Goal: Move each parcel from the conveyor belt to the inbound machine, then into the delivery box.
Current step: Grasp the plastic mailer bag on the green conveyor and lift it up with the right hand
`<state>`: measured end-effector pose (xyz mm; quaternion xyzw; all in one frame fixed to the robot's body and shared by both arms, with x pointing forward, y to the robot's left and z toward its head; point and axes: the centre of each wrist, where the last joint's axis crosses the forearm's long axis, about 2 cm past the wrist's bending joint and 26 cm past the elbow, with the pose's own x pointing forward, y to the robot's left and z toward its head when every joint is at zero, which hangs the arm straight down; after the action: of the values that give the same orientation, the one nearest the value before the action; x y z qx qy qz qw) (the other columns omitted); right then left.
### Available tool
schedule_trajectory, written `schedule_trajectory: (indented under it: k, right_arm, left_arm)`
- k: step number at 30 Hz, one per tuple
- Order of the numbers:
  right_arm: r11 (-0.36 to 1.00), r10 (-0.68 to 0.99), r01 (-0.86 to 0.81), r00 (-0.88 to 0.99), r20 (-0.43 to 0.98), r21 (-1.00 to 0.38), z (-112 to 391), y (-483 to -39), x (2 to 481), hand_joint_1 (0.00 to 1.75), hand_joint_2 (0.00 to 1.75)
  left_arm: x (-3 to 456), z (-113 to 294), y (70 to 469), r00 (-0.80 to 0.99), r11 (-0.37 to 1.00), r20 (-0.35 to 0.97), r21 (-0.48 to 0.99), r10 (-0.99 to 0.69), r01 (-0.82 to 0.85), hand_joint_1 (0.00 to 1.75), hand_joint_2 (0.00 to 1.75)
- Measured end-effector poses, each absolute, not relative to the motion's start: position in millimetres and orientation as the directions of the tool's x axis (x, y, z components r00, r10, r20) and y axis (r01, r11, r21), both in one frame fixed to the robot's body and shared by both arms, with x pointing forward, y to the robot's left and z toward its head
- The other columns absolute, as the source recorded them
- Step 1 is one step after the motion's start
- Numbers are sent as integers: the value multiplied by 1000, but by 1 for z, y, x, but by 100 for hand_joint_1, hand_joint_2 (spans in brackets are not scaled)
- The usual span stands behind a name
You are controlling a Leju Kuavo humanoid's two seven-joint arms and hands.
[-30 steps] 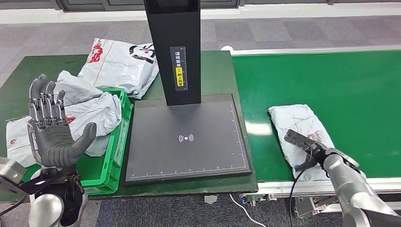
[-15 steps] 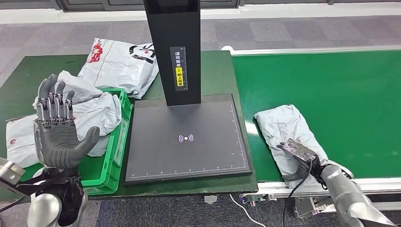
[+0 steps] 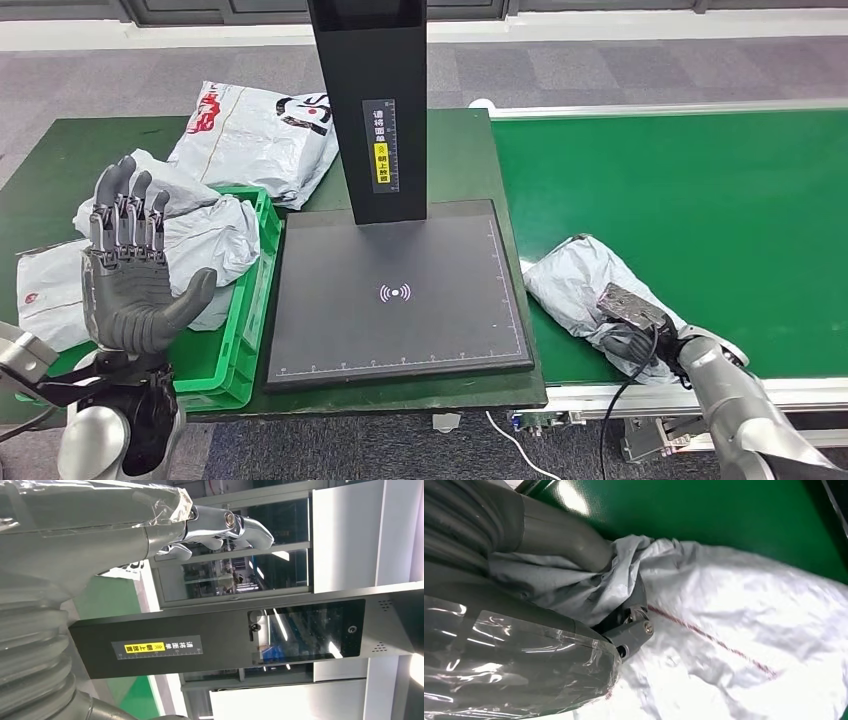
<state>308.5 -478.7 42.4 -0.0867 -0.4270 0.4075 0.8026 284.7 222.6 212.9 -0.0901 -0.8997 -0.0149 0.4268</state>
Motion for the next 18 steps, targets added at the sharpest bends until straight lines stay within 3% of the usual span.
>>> schedule_trajectory:
  k: [7, 12, 18]
  right_arm:
    - [666, 724, -529, 289, 626, -525, 42, -478, 308, 175, 175]
    - [769, 611, -380, 203, 765, -513, 46, -464, 318, 175, 175]
    - [973, 230, 32, 9, 973, -230, 75, -411, 337, 175, 175]
  left_arm:
    - [280, 210, 225, -614, 984, 775, -52, 147, 170, 0, 175]
    - [270, 206, 229, -618, 988, 775, -61, 135, 139, 0, 175]
    - [256, 202, 233, -619, 996, 780, -55, 91, 77, 0, 175]
